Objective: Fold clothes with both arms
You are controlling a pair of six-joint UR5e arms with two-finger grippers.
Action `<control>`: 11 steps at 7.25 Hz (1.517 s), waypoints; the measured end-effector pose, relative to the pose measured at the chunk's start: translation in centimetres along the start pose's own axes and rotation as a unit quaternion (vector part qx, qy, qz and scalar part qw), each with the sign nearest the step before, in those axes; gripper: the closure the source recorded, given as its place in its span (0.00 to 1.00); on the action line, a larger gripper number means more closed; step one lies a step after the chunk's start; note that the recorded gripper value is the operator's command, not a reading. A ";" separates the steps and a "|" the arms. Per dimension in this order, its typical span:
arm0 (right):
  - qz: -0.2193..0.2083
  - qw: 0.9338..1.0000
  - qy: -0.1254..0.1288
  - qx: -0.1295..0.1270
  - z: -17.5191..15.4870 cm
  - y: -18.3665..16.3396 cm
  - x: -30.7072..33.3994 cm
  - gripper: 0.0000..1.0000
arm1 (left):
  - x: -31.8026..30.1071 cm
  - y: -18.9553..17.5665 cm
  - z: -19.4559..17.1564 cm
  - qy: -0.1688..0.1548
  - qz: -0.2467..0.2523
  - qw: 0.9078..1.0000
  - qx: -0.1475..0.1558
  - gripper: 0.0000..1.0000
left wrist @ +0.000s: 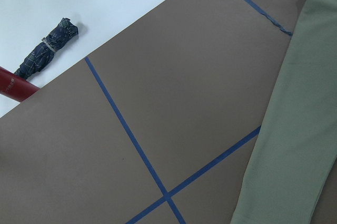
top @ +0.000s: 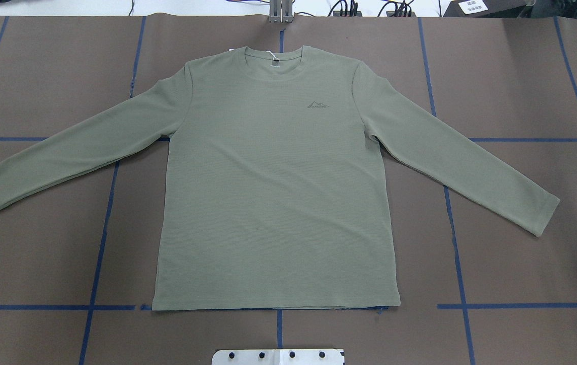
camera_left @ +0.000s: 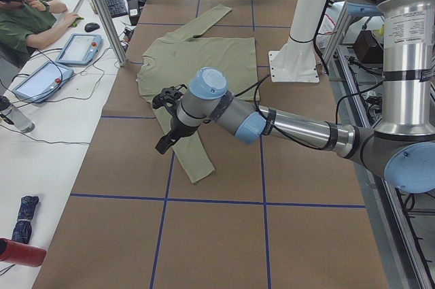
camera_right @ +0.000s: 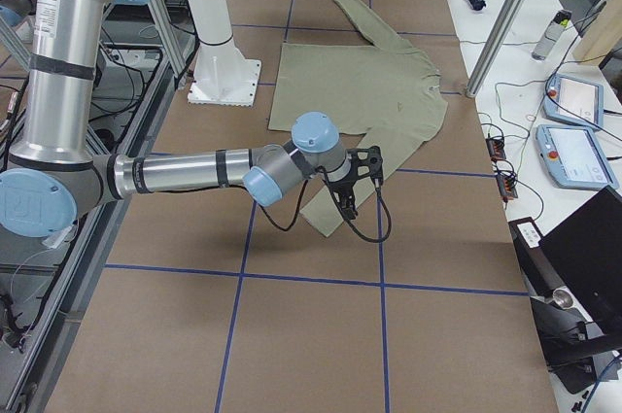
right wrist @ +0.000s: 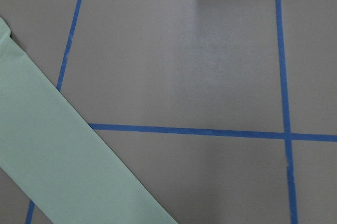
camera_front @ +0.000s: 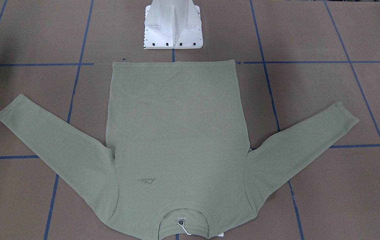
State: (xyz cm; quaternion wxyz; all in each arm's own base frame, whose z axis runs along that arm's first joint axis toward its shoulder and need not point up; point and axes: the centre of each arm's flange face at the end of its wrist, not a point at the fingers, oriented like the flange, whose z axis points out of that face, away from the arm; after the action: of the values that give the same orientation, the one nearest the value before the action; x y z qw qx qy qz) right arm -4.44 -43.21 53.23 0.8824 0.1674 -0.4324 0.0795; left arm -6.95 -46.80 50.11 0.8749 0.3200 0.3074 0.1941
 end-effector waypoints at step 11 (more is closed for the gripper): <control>0.059 0.997 0.016 0.042 15.4 10.8 1.7 0.21 | 0.1 0.3 0.0 0.001 0.002 1.000 0.000 0.00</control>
State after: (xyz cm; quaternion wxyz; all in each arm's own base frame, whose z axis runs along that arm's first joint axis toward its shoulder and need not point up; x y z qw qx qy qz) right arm -17.78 -38.77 65.81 0.8752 0.1775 -0.4236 0.1523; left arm -6.94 -46.52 50.24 0.8744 0.3199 0.3077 0.1960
